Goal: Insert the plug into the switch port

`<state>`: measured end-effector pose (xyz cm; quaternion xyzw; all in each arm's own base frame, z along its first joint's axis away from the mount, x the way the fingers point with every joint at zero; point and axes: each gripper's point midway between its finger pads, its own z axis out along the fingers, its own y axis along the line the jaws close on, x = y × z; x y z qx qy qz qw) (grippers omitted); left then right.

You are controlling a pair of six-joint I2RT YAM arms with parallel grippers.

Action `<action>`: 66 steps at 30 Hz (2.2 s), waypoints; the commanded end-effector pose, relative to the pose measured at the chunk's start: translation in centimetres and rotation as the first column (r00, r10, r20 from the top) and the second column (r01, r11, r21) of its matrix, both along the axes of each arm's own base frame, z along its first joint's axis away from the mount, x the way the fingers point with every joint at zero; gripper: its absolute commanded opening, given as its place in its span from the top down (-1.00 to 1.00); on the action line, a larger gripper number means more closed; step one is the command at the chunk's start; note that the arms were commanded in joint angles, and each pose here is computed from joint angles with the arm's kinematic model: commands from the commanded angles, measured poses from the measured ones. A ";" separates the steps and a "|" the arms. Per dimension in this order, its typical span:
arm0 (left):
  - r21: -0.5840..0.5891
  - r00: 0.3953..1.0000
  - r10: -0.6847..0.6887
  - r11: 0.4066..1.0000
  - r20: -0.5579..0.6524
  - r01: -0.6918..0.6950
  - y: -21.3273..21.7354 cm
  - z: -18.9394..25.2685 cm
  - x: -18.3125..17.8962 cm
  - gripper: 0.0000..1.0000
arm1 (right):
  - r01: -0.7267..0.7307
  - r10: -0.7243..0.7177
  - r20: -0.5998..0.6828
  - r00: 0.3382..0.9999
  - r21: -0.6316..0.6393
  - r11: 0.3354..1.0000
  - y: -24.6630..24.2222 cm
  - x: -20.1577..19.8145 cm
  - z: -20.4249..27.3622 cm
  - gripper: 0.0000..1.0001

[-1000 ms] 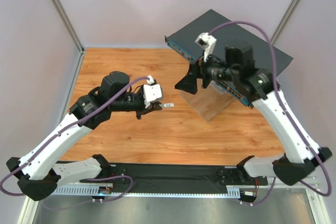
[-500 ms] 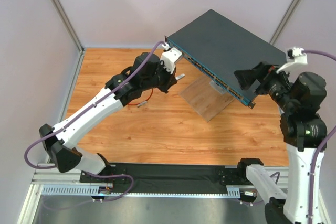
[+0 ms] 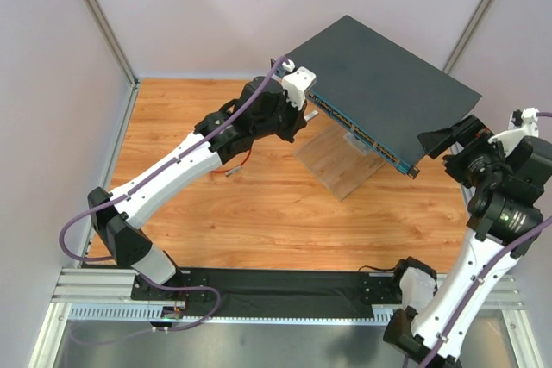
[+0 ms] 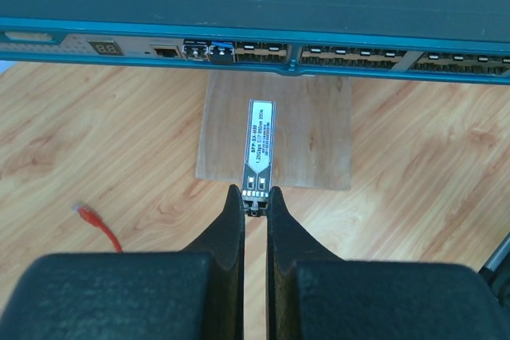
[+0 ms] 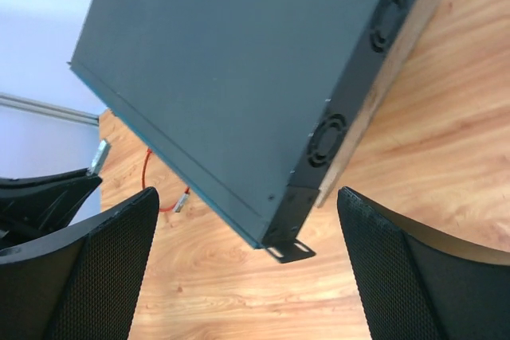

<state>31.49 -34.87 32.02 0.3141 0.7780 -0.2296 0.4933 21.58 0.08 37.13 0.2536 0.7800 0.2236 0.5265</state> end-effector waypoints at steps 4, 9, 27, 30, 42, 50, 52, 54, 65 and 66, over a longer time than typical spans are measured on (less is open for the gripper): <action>-0.052 0.999 0.029 0.998 0.046 -0.026 0.0 2.3 0.0 1.00 | -0.029 0.033 -0.123 0.992 0.036 0.999 -1.5 0.2 -2.1 -0.88; -0.058 0.997 0.043 0.998 0.058 -0.040 -0.1 2.2 0.3 1.00 | -0.093 0.111 -0.117 0.987 0.152 0.984 -2.6 2.6 -3.8 -0.92; -0.027 0.995 0.082 0.996 0.065 -0.080 -2.1 1.6 1.7 1.00 | -0.175 0.179 0.013 0.984 0.290 0.941 -2.7 6.4 -5.9 -0.75; -0.023 0.993 0.090 0.996 0.072 -0.089 -2.3 1.6 2.0 1.00 | -0.194 0.192 0.038 0.981 0.314 0.929 -2.5 6.6 -6.3 -0.64; -0.009 0.989 0.129 0.992 0.067 -0.129 -2.5 1.3 2.8 1.00 | -0.198 0.189 0.060 0.980 0.338 0.920 -2.2 6.6 -6.9 0.99; -0.004 0.986 0.143 0.990 0.080 -0.143 -2.2 1.5 3.0 1.00 | -0.168 0.159 0.055 0.986 0.358 0.918 -2.3 6.6 -7.1 0.99; -0.005 0.985 0.147 0.989 0.087 -0.147 -2.3 1.6 3.2 1.00 | -0.168 0.158 0.057 0.986 0.355 0.920 -2.3 6.5 -7.1 0.99; -0.010 0.985 0.144 0.990 0.092 -0.144 -2.5 1.9 3.3 1.00 | -0.166 0.156 0.057 0.986 0.356 0.920 -2.2 6.5 -7.1 0.99; -0.005 0.982 0.154 0.988 0.105 -0.155 -2.7 1.8 3.8 1.00 | -0.171 0.162 0.056 0.985 0.355 0.919 -2.3 6.6 -7.1 1.00; -0.006 0.982 0.156 0.988 0.106 -0.156 -2.7 1.9 3.8 1.00 | -0.171 0.162 0.055 0.985 0.356 0.919 -2.3 6.6 -7.1 0.99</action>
